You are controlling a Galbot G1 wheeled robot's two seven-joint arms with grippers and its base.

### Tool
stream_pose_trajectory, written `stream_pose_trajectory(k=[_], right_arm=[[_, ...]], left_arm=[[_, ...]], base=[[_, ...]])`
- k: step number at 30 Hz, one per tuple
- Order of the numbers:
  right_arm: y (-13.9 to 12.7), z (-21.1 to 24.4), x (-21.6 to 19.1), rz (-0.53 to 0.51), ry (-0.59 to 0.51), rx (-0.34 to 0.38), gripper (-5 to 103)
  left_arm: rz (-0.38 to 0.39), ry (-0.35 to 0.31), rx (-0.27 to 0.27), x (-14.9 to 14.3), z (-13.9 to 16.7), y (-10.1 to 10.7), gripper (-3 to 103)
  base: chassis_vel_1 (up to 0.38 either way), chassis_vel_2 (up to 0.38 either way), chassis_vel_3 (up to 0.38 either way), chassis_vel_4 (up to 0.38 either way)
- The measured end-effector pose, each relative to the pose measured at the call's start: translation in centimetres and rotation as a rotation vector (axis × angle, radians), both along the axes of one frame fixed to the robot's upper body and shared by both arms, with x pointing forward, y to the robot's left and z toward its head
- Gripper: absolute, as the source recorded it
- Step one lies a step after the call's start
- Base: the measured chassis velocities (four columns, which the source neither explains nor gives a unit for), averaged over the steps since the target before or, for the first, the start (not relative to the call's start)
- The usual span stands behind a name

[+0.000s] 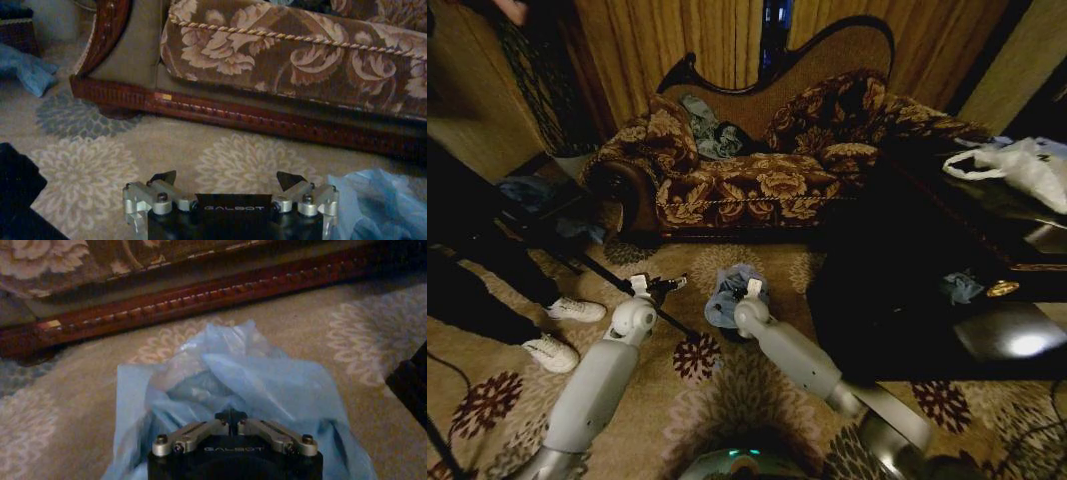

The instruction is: Place a garbage bag over the trash bin.

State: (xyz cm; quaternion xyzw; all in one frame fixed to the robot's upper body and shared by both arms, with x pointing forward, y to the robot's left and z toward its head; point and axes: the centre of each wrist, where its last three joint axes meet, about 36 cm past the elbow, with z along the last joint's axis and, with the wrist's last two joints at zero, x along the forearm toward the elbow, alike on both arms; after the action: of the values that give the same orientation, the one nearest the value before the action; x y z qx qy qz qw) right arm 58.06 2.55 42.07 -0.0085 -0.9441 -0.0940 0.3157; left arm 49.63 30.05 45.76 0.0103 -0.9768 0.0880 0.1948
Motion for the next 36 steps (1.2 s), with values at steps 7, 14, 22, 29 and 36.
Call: stream_pose_trajectory(k=[7,14,22,29,36], right_arm=[[1.2,-0.7,3.3,0.008,0.045,-0.085,0],[1.7,-2.7,3.4,0.049,0.090,-0.125,0],[-1.4,-5.8,5.9,0.032,0.126,-0.140,0],[-3.7,-7.9,6.7,0.023,0.152,-0.171,0],[-3.4,-9.0,5.7,0.036,0.172,-0.169,0]], left_arm=[[0.005,-0.027,-0.013,-0.4,0.4,0.4,100],[0.023,-0.051,-0.015,-0.4,0.7,1.3,100],[0.035,-0.063,-0.017,-0.5,0.2,2.1,100],[0.041,-0.069,-0.014,-0.7,-0.1,2.6,100],[0.039,-0.077,-0.019,-0.7,0.0,2.5,100]], base=[[0.000,0.000,0.000,0.000],[0.000,0.000,0.000,0.000],[0.000,0.000,0.000,0.000],[0.000,0.000,0.000,0.000],[0.000,0.000,0.000,0.000]])
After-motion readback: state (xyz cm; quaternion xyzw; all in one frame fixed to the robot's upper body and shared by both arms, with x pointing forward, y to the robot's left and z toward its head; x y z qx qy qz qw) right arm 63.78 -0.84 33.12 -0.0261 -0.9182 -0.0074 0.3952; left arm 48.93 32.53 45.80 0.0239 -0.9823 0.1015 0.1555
